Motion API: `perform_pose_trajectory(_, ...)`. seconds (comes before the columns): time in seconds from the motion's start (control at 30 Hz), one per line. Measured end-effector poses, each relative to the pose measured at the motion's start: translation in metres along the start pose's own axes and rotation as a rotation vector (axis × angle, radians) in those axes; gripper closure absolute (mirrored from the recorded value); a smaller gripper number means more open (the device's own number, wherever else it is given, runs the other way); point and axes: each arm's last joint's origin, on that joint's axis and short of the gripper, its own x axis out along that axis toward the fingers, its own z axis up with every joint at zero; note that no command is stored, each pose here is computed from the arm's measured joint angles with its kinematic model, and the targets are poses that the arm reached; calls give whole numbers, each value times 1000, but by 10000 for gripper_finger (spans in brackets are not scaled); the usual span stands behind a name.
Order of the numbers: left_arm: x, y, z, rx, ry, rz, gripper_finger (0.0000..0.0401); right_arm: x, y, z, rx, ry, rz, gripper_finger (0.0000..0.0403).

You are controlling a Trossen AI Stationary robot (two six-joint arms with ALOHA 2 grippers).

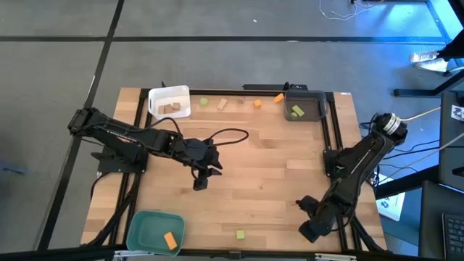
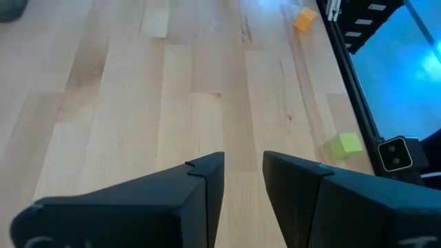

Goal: Sort & place blocks by color
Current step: Put the orange block into the green bin

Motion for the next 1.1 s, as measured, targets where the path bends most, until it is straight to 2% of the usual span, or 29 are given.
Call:
perform_pose_trajectory(0.2, 0, 0, 0, 24, 0, 1, 307, 16, 1, 3, 13, 21, -55, 219)
perform_pose_trajectory(0.43, 0, 0, 0, 26, 0, 1, 307, 31, 8, 4, 6, 37, -31, 219)
perform_pose_trajectory(0.7, 0, 0, 0, 26, 0, 0, 307, 45, 7, 8, -9, 29, -69, 219)
perform_pose_trajectory(1.1, 0, 0, 0, 26, 0, 0, 307, 52, 6, 10, -16, 23, -94, 238)
